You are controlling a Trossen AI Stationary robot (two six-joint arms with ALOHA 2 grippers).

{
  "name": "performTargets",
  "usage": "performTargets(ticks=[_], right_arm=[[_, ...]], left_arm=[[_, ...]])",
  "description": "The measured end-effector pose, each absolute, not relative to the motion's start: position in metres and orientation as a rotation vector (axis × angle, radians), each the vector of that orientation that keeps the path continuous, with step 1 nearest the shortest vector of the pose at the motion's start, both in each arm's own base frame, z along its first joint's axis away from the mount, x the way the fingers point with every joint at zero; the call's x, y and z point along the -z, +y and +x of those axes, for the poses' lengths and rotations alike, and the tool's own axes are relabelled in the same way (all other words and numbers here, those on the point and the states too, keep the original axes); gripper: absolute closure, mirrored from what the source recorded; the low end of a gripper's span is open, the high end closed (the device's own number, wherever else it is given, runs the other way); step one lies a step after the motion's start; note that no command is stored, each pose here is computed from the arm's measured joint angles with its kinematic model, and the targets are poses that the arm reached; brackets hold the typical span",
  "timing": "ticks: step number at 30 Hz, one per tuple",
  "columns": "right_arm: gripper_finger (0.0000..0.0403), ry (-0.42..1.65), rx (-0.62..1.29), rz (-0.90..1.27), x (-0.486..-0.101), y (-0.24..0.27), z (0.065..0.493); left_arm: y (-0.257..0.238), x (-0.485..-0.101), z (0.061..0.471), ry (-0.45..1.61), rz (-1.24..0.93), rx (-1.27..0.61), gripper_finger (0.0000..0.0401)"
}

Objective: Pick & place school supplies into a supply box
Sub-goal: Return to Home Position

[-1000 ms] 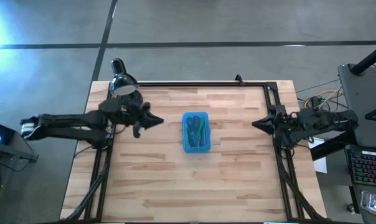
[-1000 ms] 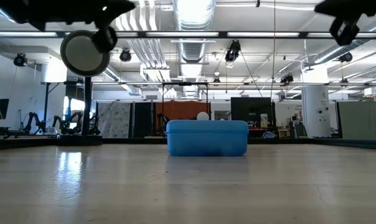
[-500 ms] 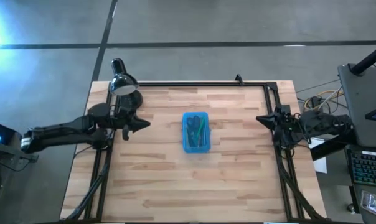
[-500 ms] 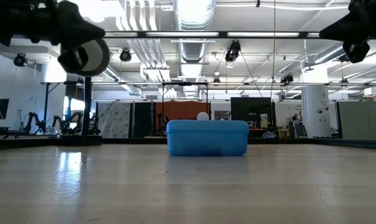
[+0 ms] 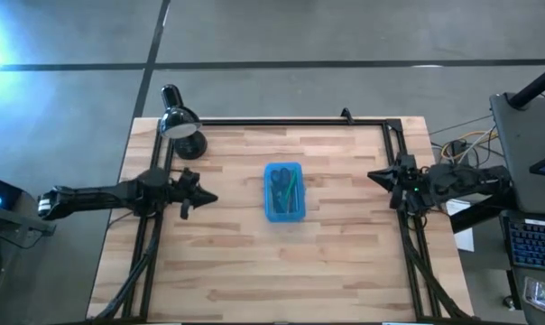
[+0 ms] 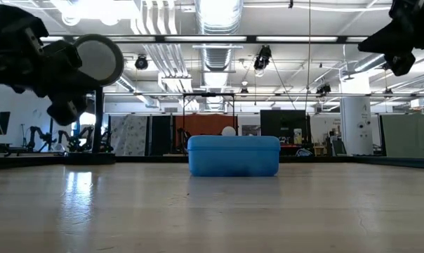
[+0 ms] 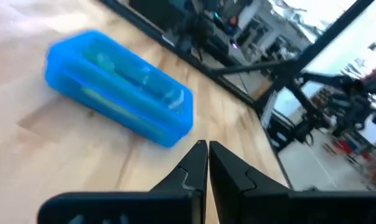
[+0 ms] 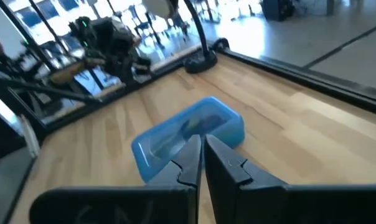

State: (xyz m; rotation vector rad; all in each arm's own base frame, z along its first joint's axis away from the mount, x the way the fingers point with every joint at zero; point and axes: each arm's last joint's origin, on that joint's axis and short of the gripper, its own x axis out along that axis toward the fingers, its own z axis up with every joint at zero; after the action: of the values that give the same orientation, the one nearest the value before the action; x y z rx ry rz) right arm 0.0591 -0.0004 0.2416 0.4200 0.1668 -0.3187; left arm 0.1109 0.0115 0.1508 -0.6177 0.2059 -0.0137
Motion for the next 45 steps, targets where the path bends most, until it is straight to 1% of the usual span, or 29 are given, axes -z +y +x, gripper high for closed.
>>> performTargets(ticks=[3, 7, 12, 14, 18, 20, 27, 33, 45], right_arm=[[0.0390, 0.136, 0.326, 0.432, -0.234, -0.003, 0.052], [0.0390, 0.122, 0.356, 0.436, -0.223, -0.003, 0.059], [0.0390, -0.181, 0.278, 0.548, -0.221, 0.001, 0.079], [0.0390, -0.234, 0.265, 0.566, -0.211, 0.002, 0.087], [0.0390, -0.173, 0.285, 0.544, -0.181, 0.004, 0.096], [0.0390, -0.147, 0.291, 0.535, -0.173, 0.004, 0.097], [0.0390, -0.215, 0.336, 0.548, -0.178, -0.002, 0.095], [0.0390, -0.191, 0.428, 0.527, -0.173, -0.010, 0.094], [0.0390, -0.198, 0.427, 0.529, -0.174, -0.010, 0.094]], left_arm=[[0.012, -0.159, 0.108, 0.136, -0.604, 0.004, 0.0401], [0.011, -0.163, 0.103, 0.053, -0.589, 0.023, 0.0401], [0.011, -0.168, 0.099, -0.002, -0.580, 0.034, 0.0401], [0.011, -0.169, 0.098, -0.018, -0.577, 0.039, 0.0401], [0.011, -0.170, 0.097, -0.027, -0.576, 0.042, 0.0401], [0.011, -0.169, 0.097, -0.025, -0.576, 0.041, 0.0401], [0.011, -0.170, 0.097, -0.036, -0.575, 0.044, 0.0401], [0.011, -0.171, 0.096, -0.043, -0.574, 0.042, 0.0401], [0.011, -0.170, 0.097, -0.032, -0.576, 0.039, 0.0401]])
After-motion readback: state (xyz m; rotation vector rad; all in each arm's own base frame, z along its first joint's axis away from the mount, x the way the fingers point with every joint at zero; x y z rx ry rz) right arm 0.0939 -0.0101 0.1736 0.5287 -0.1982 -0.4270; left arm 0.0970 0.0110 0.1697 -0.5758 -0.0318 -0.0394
